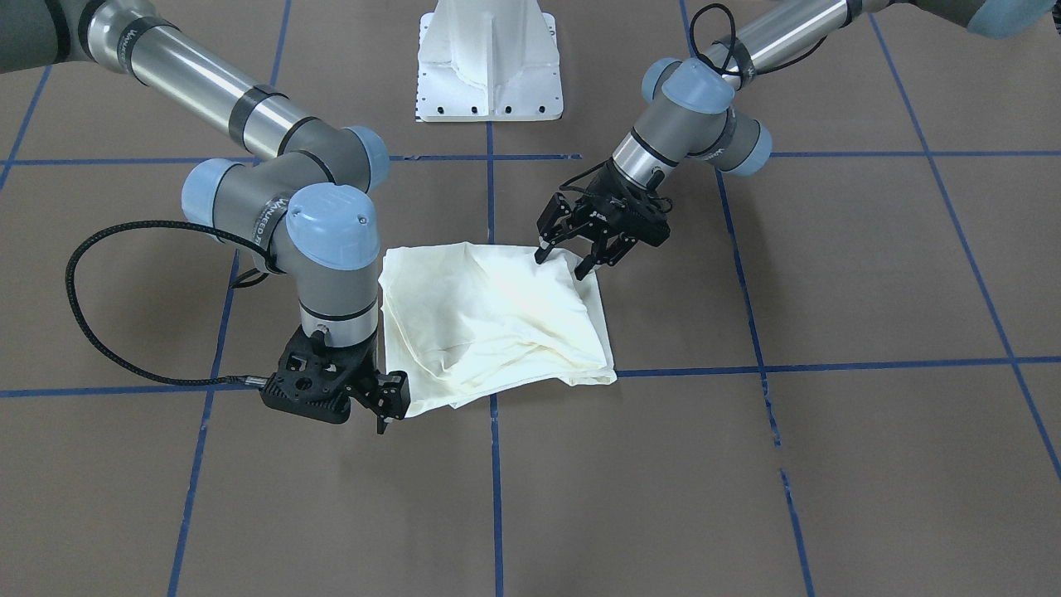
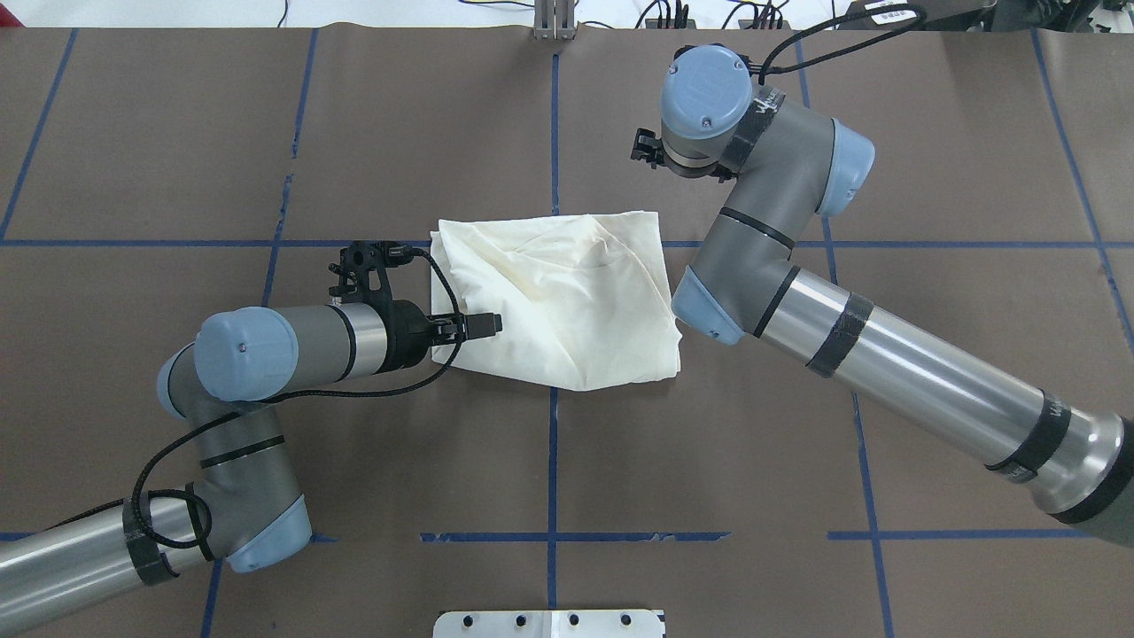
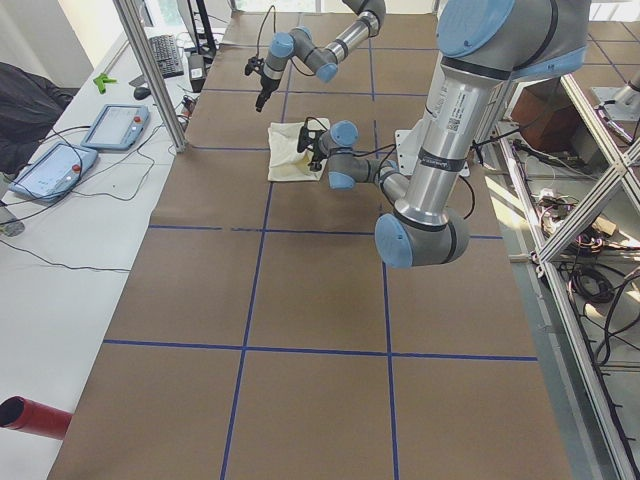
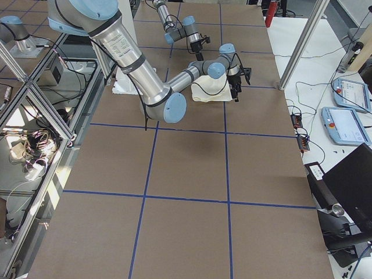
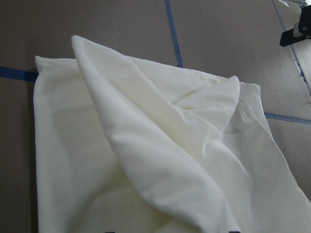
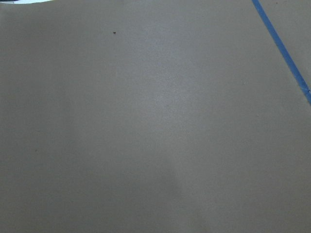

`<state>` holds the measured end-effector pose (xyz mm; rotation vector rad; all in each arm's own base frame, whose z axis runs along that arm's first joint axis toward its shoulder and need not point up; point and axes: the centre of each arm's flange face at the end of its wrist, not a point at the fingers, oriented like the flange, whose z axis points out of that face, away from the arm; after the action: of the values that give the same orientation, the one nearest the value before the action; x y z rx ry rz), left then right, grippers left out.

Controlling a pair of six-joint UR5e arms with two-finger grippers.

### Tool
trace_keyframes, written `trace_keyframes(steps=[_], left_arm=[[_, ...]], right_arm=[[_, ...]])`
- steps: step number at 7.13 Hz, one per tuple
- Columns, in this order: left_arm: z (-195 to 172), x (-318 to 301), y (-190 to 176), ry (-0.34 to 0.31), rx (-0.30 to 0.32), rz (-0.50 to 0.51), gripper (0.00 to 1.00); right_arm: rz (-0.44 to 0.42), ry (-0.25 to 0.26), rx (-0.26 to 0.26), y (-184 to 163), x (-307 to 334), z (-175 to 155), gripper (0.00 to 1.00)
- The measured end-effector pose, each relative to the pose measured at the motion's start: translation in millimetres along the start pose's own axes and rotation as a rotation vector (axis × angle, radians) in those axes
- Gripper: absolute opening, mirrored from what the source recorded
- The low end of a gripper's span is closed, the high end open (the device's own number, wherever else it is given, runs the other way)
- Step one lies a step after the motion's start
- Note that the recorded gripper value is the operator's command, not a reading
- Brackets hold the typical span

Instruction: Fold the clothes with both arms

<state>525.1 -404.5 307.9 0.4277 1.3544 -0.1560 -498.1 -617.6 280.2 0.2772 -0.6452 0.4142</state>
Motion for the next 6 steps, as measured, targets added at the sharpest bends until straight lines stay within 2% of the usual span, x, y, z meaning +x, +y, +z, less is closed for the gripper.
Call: trace_keyframes(steps=[2, 4, 6], left_arm=[[-0.6, -5.0, 2.9, -0.003, -0.004, 0.001, 0.66], [-5.6, -22.0, 12.5, 0.006, -0.010, 0.002, 0.48], [-4.0, -18.5, 33.7, 0.030, -0.038, 0.002, 0.47]], right_arm=[[0.000, 0.002, 0.000, 0.2, 0.7, 0.8, 1.00], [0.000, 0.003, 0.001, 0.2, 0.9, 1.2, 1.00], [-0.001, 0.004, 0.000, 0.3, 1.6, 1.8, 1.00]])
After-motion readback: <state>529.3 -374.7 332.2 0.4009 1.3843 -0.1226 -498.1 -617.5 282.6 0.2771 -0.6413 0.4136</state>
